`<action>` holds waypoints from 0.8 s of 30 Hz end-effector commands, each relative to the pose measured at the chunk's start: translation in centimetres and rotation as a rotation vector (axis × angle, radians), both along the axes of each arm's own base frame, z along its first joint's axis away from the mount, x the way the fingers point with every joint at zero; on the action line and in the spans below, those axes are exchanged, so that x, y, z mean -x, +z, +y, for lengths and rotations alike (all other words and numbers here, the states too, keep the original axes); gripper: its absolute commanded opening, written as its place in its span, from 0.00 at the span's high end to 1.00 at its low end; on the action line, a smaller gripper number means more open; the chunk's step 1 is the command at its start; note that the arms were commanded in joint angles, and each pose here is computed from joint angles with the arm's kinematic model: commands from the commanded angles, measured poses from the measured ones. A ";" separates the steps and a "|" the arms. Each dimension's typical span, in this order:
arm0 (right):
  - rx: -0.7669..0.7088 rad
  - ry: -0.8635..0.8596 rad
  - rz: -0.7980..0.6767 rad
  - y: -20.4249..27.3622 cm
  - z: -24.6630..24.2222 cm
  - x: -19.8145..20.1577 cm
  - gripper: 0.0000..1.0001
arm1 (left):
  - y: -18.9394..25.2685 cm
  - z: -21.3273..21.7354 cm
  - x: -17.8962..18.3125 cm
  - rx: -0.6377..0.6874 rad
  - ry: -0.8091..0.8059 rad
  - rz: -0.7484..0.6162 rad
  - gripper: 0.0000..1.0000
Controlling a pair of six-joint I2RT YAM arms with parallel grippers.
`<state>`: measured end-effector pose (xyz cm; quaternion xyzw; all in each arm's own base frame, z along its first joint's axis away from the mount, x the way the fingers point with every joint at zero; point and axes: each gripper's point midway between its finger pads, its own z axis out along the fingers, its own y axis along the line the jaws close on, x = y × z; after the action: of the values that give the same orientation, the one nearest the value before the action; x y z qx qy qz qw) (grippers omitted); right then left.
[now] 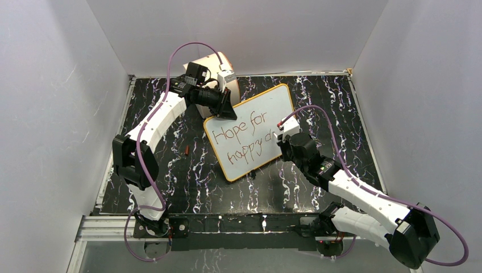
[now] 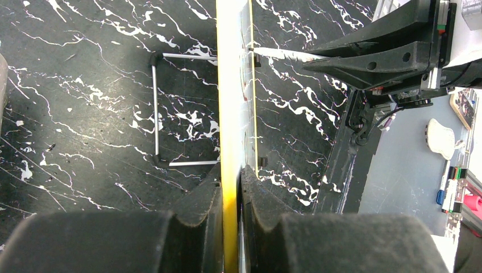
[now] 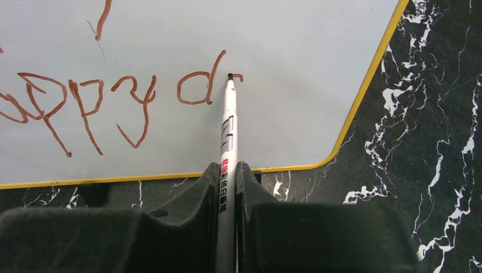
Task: Write a sentence on the whiteboard
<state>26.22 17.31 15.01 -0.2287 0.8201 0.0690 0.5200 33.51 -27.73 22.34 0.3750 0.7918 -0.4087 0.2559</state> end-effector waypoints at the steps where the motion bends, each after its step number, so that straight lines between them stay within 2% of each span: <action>1: -0.071 0.055 -0.050 2.5 1.6 -0.4 1.00 | -2.8 0.1 2.0 -0.099 -0.050 0.056 1.00; 14: -0.032 0.039 0.051 0.0 0.9 0.7 1.00 | -2.9 0.2 2.0 -0.102 -0.047 0.056 1.00; 24: -0.017 -0.028 0.045 -0.1 -0.4 0.6 1.00 | -2.9 0.2 2.0 -0.101 -0.048 0.057 1.00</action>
<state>25.14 17.33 13.82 -0.2329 0.8351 0.0804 0.4918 33.56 -27.75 22.31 0.3747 0.7922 -0.4087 0.2550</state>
